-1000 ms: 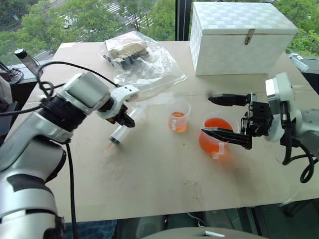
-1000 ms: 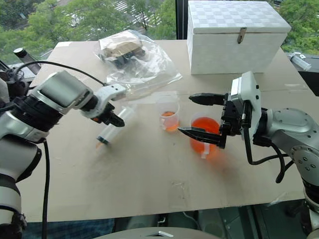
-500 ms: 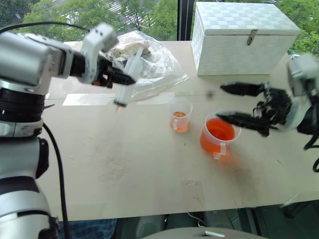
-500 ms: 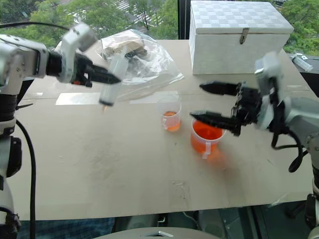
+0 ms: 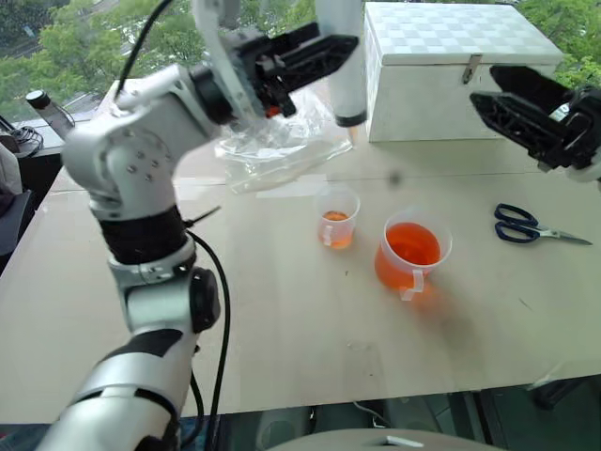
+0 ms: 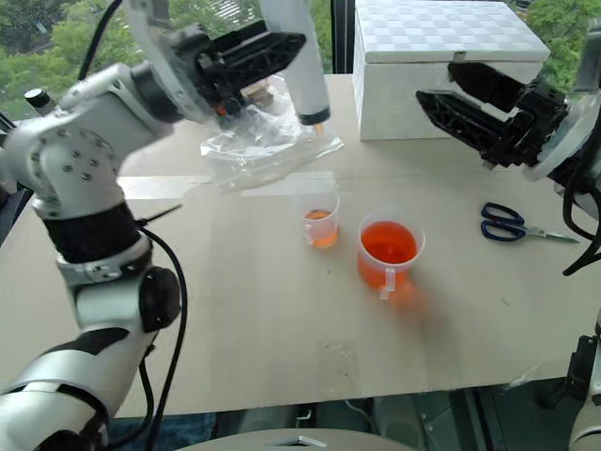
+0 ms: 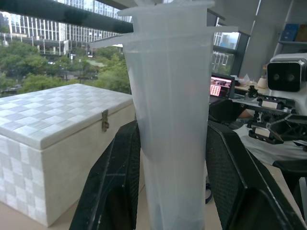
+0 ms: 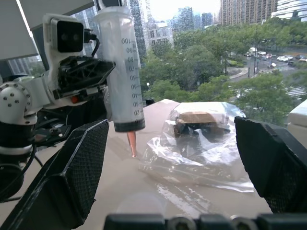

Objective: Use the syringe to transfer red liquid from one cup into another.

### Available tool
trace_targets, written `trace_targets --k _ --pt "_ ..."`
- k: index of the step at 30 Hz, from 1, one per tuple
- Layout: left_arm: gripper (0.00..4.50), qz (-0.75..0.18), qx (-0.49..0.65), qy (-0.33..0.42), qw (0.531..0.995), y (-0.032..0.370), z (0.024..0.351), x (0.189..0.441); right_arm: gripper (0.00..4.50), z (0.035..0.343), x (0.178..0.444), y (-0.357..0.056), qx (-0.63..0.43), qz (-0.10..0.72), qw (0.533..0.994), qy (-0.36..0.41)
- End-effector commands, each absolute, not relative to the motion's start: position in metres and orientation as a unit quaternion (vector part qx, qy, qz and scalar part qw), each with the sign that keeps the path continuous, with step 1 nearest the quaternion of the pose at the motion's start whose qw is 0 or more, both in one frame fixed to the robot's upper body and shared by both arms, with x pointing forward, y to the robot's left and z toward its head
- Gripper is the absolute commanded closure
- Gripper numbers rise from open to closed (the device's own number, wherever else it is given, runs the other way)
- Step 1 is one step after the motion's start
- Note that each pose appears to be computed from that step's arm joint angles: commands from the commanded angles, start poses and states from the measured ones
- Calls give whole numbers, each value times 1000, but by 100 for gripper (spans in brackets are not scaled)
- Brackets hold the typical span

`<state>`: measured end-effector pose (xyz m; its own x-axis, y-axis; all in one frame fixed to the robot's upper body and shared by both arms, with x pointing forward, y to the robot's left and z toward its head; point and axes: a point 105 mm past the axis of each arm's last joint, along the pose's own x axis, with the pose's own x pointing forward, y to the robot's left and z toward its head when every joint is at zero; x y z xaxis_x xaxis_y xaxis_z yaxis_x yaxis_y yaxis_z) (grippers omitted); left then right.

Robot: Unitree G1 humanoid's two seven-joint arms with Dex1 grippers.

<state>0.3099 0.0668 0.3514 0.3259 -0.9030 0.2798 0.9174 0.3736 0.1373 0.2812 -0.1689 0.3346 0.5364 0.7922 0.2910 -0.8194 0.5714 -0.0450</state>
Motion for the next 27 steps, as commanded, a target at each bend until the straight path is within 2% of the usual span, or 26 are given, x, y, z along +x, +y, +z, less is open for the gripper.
trace_targets --k 1,8,13,18,22,27 --pt "311 -612 29 -176 771 41 337 284 0 353 270 -183 18 435 882 -180" --pt "311 -671 66 -125 728 15 299 268 0 363 262 -181 -1 424 882 -205" --pt "311 -676 103 -131 718 1 281 274 0 355 261 -174 -8 432 880 -195" --pt "311 -682 85 -150 711 -10 271 281 0 353 263 -175 -23 420 887 -191" --pt "311 -679 87 -153 713 -17 261 290 0 344 263 -174 -36 420 891 -166" --pt "311 -691 82 -155 701 -24 255 289 0 326 263 -178 -61 418 898 -124"
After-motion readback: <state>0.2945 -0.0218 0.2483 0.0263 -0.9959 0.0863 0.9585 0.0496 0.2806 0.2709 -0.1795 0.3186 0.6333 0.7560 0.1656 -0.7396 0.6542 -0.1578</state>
